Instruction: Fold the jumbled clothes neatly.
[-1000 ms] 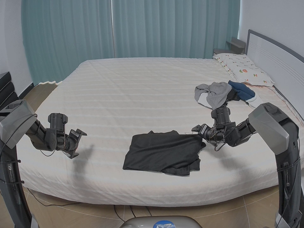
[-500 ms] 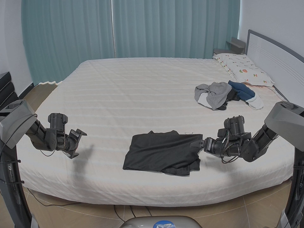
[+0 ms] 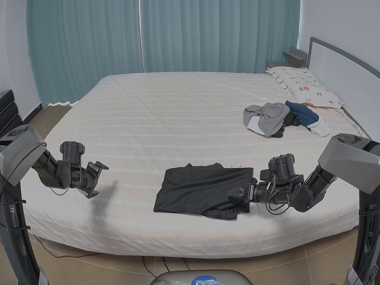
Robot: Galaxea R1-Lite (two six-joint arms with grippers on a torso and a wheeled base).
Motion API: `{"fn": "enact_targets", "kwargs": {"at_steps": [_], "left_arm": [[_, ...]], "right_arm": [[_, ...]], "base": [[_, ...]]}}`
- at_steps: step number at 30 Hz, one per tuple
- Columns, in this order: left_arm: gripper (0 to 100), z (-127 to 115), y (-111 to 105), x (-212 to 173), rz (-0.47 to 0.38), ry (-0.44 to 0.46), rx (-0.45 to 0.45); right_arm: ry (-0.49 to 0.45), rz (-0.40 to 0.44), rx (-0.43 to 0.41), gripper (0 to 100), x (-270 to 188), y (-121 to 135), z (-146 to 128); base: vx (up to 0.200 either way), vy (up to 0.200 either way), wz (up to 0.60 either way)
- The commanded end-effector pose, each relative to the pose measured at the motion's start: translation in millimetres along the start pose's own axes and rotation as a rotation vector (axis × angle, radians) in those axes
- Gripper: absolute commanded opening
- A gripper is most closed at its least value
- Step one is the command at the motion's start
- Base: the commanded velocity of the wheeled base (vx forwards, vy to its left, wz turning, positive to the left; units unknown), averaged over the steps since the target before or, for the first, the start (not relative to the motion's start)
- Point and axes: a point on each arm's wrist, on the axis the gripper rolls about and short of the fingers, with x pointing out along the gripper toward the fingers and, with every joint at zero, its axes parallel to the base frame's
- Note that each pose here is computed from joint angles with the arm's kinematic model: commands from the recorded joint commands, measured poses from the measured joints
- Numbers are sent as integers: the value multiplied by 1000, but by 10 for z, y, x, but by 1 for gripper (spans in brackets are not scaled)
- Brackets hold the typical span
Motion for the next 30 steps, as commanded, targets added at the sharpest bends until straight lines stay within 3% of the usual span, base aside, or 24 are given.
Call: {"fn": "enact_targets", "kwargs": {"at_steps": [1,7,15,16,30], "left_arm": [[100,-1,7,7,2,1,0],[100,-17,-1,10,1,4,5],[100,-24,0,15,2,5,6],[100,-24,0,15,2,5,6],[100,-24,1,15,3,6,6]], "right_arm": [[19,-16,-6,100,63,-57,-62],[18,-29,-67,100,33,-115,-59],[-8,-42,-64,100,202,-211,-132],[-17,-38,-63,0,223,-224,-145],[-84,-2,0,0,-93,-65,2]], "base": [[0,0,0],[0,0,0],[0,0,0],[0,0,0],[0,0,0]]}}
